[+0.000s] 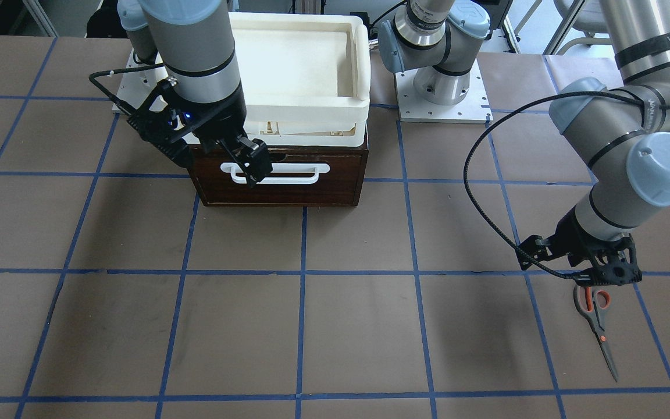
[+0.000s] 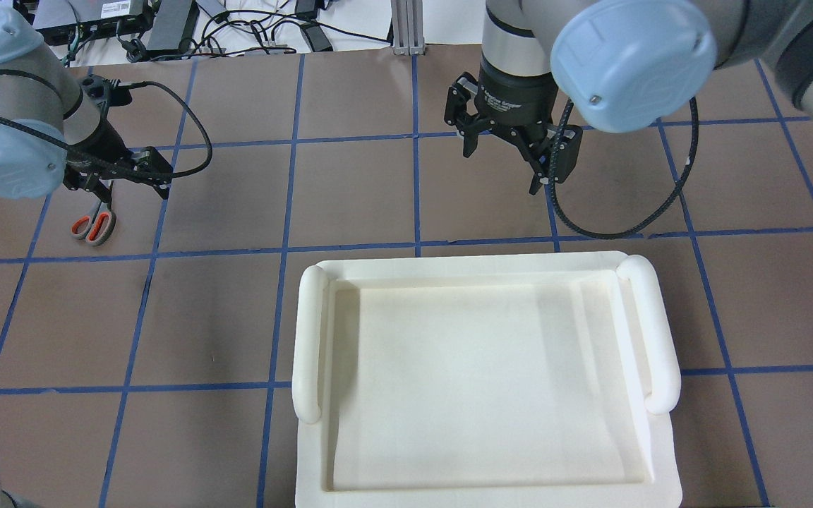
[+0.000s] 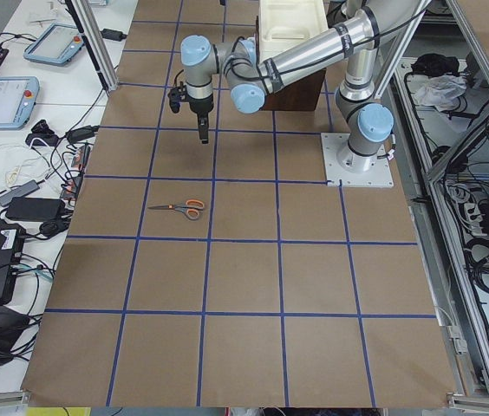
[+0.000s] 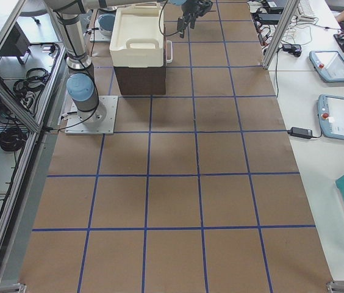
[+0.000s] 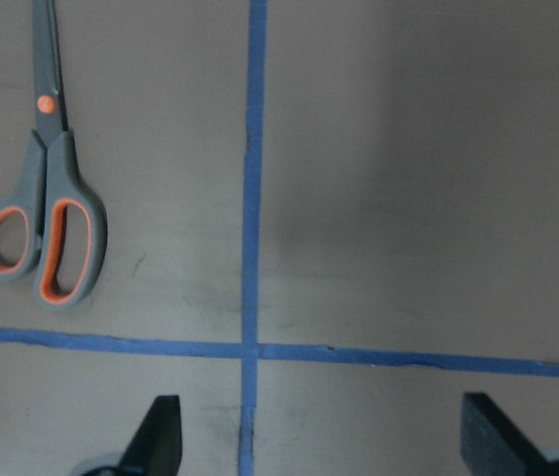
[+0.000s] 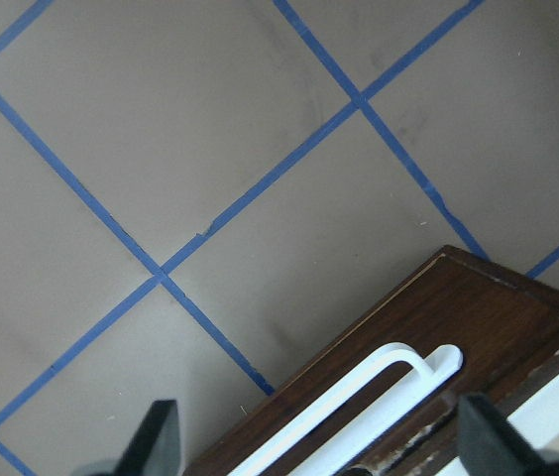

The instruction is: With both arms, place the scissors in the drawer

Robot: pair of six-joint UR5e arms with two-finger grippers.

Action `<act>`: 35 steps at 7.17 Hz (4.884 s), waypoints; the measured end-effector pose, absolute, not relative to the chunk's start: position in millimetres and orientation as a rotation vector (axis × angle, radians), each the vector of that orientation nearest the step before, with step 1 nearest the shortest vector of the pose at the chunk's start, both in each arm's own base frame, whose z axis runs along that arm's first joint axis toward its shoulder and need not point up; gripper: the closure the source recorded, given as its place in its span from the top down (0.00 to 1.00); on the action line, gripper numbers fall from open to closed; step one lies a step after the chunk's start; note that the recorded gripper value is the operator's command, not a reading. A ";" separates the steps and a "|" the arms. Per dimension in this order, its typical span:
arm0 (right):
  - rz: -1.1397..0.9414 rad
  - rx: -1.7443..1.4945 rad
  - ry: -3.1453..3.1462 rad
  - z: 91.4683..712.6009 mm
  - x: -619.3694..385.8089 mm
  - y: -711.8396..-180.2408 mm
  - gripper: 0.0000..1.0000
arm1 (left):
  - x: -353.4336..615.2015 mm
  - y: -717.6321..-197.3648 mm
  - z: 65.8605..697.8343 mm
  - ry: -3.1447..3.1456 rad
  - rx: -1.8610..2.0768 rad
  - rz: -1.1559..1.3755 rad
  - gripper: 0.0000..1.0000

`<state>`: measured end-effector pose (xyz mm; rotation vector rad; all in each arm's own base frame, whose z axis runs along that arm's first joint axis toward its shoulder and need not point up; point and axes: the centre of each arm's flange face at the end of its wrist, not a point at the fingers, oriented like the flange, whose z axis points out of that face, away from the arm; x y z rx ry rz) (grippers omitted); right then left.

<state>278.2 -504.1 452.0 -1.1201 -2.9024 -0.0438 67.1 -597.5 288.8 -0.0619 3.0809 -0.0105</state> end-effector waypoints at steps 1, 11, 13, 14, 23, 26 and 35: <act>-0.047 -1.237 -2.849 431.9 296.3 -506.9 1.00 | 86.5 -610.4 265.4 3.072 0.008 -0.038 1.00; -0.296 -1.704 -2.424 321.1 343.5 -520.4 1.00 | 218.7 -664.6 170.3 3.056 0.180 -0.114 0.80; -0.327 -1.694 -2.386 317.2 342.1 -516.2 1.00 | 218.7 -663.9 169.5 3.062 0.154 -0.112 0.78; -0.340 -1.690 -2.367 315.2 341.3 -514.1 1.00 | 218.2 -663.0 168.6 3.066 0.137 -0.109 0.77; -0.404 -1.645 -2.288 289.8 339.1 -509.7 1.00 | 215.6 -657.2 170.6 3.077 0.117 -0.088 0.43; -0.411 -1.641 -2.282 283.8 339.5 -511.1 1.00 | 215.0 -655.7 171.9 3.079 0.119 -0.082 0.20; -0.387 -1.634 -2.311 273.2 337.2 -513.6 1.00 | 190.7 -645.5 255.0 3.128 0.161 -0.165 0.13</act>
